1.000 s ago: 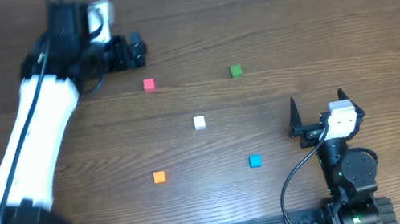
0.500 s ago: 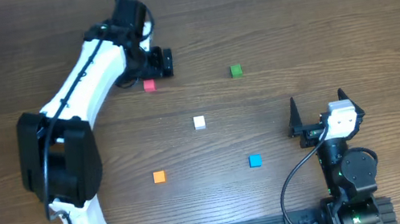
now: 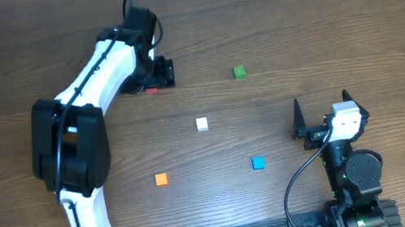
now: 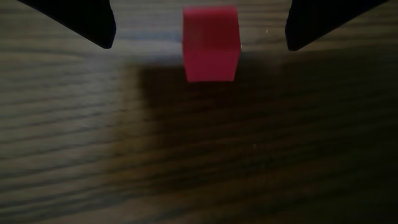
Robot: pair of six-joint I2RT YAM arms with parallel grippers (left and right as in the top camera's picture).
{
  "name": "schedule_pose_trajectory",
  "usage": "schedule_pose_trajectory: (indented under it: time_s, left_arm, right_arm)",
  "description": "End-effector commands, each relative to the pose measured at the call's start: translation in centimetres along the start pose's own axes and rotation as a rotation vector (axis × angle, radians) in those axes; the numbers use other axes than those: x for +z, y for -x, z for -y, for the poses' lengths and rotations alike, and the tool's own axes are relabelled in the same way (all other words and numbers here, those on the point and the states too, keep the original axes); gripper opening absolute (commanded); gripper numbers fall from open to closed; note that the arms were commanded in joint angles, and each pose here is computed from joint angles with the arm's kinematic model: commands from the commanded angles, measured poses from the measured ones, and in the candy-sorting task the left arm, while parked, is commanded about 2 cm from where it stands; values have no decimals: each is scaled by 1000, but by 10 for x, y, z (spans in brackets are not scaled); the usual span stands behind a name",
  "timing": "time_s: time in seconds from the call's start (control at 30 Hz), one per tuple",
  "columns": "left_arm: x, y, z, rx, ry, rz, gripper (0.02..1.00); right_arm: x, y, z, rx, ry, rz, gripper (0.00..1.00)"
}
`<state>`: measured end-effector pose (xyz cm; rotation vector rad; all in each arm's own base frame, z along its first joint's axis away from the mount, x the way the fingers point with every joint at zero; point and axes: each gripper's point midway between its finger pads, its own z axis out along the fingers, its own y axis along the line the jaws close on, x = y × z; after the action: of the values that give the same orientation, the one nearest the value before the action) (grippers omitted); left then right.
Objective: Stack Cubes
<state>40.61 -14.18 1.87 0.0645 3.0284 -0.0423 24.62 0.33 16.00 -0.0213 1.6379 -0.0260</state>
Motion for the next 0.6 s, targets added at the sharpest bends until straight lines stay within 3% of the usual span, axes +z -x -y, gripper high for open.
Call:
schedule_pose_trajectory:
  time_s: [0.03, 0.3, 0.6]
  left_arm:
    - [13, 4, -4, -34, 12, -9, 864]
    - [19, 4, -4, -38, 13, -12, 794]
    - [19, 3, -4, -38, 14, -14, 538]
  right_arm:
    - [0, -3, 0, 2, 4, -4, 993]
    - [0, -3, 0, 2, 4, -4, 991]
    - [0, -3, 0, 2, 4, -4, 993]
